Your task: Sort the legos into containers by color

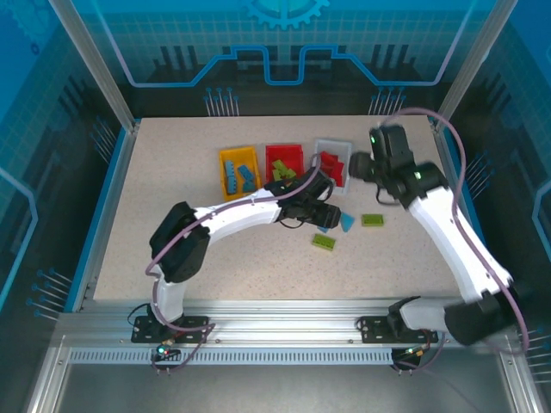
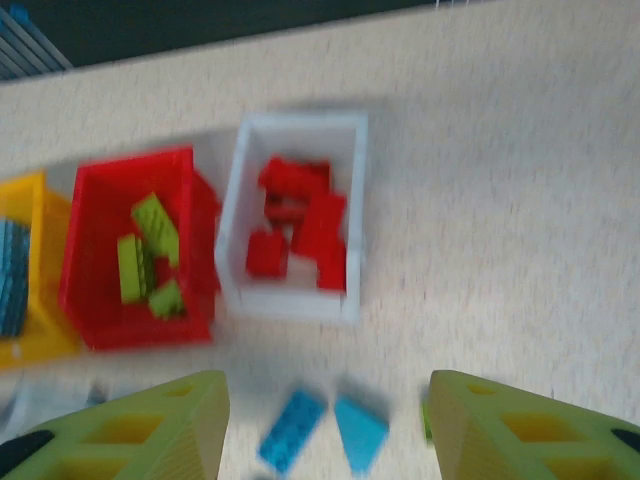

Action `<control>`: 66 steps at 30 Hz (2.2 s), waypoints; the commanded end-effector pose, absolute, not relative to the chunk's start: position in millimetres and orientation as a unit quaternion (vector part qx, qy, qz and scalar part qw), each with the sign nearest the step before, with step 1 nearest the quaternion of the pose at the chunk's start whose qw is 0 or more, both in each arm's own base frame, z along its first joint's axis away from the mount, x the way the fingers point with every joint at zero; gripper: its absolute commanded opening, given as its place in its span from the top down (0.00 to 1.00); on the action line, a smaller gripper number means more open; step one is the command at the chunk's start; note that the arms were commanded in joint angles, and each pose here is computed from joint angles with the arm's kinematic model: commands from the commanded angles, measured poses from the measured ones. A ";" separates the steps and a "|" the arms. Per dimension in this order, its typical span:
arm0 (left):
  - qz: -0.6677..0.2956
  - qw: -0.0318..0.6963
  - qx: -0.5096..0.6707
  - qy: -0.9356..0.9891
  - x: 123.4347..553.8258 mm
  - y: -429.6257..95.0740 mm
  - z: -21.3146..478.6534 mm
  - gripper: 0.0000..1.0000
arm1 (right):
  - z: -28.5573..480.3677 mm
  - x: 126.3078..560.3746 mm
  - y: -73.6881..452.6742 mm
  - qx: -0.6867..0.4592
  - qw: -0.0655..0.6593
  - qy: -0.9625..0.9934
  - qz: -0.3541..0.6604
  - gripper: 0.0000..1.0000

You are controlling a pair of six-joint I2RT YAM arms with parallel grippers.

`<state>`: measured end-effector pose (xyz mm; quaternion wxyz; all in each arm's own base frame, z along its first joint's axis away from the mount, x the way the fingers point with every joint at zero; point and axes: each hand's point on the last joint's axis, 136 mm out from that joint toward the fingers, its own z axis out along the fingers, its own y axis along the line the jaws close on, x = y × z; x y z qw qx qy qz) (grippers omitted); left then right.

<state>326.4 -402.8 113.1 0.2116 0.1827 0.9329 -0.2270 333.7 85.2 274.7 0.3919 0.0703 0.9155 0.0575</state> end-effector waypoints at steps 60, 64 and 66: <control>0.012 0.218 -0.094 0.971 462.7 -128.6 76.2 0.54 | 224.7 264.8 320.5 -0.156 0.414 0.835 0.327 0.29; 0.006 0.224 -0.095 0.970 461.3 -129.4 86.1 0.42 | 206.9 272.2 295.8 -0.115 0.399 0.863 0.287 0.28; -0.002 0.234 -0.096 0.968 459.2 -130.8 97.0 0.41 | 197.0 276.2 276.5 -0.078 0.385 0.881 0.264 0.28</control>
